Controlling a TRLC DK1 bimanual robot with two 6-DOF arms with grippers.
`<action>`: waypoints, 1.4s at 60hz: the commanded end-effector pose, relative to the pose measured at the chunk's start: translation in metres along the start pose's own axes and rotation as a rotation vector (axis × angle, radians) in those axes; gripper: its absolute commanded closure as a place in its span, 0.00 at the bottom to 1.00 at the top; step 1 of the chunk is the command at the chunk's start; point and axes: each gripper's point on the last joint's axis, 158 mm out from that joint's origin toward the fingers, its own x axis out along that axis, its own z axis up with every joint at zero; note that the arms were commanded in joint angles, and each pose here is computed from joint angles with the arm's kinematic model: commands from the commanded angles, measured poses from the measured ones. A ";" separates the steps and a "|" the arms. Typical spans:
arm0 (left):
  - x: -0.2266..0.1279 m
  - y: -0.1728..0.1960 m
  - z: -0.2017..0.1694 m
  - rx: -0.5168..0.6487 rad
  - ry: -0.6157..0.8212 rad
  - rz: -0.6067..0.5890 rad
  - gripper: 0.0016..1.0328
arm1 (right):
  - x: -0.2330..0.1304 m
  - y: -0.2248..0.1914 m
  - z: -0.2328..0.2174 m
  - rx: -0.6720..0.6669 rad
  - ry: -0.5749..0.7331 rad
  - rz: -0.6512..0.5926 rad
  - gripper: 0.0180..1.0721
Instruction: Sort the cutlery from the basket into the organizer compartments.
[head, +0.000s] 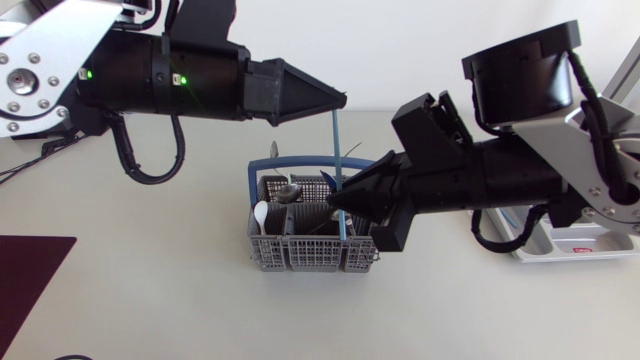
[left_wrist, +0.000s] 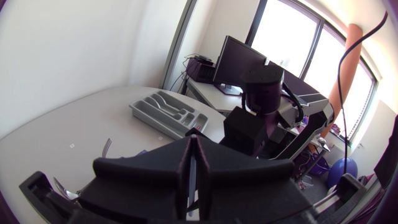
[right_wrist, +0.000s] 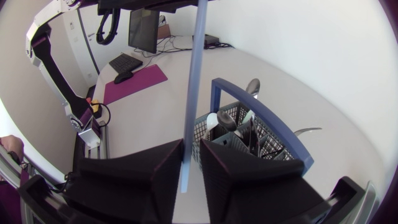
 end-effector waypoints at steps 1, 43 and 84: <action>0.002 -0.006 0.010 -0.004 -0.019 -0.031 0.97 | 0.003 0.001 0.005 0.021 -0.002 0.010 0.91; -0.061 0.045 0.086 0.043 -0.194 0.155 0.13 | -0.021 -0.006 -0.036 0.033 0.095 -0.050 0.94; -0.057 0.078 -0.062 0.357 0.242 0.442 0.16 | -0.160 -0.193 -0.149 0.287 0.224 -0.538 0.94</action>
